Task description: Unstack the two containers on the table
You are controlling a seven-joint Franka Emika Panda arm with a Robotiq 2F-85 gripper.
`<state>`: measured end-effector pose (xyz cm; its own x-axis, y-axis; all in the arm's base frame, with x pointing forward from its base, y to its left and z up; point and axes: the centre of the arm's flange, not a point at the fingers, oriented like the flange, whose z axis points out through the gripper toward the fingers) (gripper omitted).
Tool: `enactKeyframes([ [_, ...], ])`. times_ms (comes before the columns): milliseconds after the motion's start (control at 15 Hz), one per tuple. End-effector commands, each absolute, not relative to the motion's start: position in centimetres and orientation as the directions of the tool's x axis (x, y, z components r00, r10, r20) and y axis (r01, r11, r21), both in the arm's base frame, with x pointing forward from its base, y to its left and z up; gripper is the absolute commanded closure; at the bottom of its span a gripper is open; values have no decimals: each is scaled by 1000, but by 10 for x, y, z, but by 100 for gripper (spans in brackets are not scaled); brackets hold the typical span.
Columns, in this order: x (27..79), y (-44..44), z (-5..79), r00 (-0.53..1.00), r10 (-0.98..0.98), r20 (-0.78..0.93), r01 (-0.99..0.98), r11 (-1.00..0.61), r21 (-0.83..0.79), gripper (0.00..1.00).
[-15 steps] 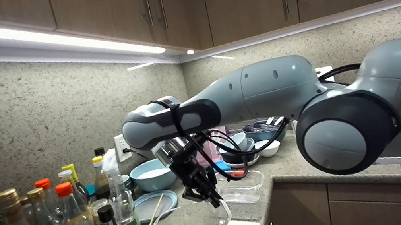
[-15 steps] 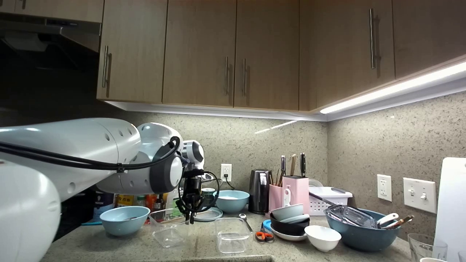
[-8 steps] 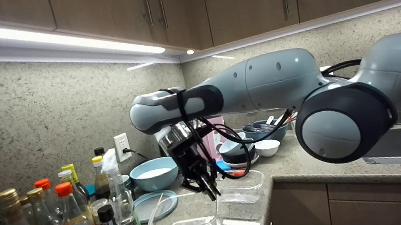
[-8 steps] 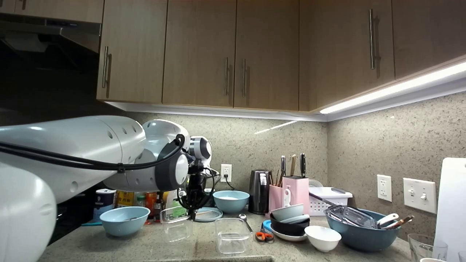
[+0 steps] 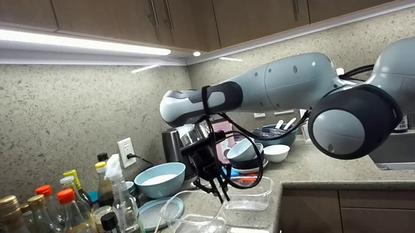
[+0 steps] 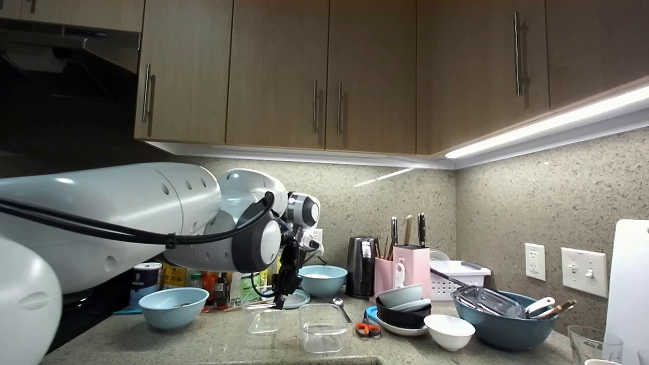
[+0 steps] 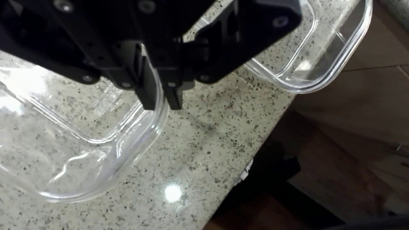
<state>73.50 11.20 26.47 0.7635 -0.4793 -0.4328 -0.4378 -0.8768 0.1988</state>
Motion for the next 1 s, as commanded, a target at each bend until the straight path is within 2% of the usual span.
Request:
enactKeyframes([
  [0,723,103,253,674,-597,-436,-575,-794,198,94],
  [67,724,101,253,657,-611,-442,-592,-781,199,61],
  [200,726,99,252,635,-636,-438,-618,-759,206,55],
  [533,727,102,247,616,-658,-432,-638,-739,216,23],
  [733,723,116,266,671,-633,-386,-612,-767,194,3],
  [933,718,135,298,740,-604,-298,-593,-794,137,0],
])
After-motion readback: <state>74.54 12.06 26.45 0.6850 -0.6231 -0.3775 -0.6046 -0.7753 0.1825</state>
